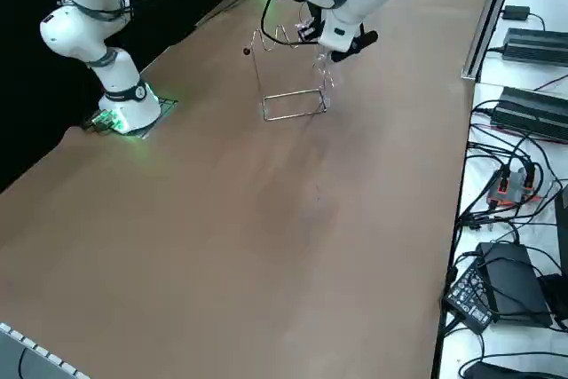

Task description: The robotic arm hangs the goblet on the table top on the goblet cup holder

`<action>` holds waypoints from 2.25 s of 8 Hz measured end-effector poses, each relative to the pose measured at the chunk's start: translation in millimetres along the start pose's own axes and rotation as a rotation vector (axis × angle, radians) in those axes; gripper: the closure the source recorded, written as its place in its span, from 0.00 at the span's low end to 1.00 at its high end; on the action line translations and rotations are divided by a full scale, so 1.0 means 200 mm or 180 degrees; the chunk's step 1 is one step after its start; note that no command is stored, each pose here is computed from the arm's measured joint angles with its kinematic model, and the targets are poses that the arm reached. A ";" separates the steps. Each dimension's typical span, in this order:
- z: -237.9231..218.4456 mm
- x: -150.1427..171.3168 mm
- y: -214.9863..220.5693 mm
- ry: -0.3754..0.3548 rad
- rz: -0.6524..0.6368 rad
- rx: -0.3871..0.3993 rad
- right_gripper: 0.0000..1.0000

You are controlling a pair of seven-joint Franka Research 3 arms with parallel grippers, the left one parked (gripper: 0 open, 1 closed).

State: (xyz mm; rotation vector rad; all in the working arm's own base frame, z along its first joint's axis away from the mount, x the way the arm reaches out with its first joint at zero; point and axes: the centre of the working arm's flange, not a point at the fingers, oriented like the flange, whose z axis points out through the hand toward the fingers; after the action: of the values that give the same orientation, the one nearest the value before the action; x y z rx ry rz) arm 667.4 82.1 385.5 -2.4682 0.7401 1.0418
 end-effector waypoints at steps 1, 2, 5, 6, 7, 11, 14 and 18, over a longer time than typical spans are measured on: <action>0.00 0.00 0.00 0.0000 0.0000 0.0001 0.90; 0.00 0.00 0.00 0.0000 0.0001 0.0001 0.90; 0.00 0.00 0.00 0.0000 0.0004 0.0003 0.90; 0.00 0.00 0.00 -0.0001 0.0005 0.0003 0.90; 0.00 0.00 0.00 -0.0015 -0.0001 0.0020 0.90; 0.01 -0.01 -0.02 -0.0069 -0.0007 0.0076 0.90; 0.05 0.04 -0.03 -0.0035 0.0034 0.0120 0.90; 0.09 0.03 -0.06 -0.0038 0.0076 0.0102 0.90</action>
State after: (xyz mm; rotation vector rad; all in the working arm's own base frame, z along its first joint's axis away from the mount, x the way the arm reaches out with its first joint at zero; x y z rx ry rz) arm 668.5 98.0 371.0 -2.4297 0.7783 1.0440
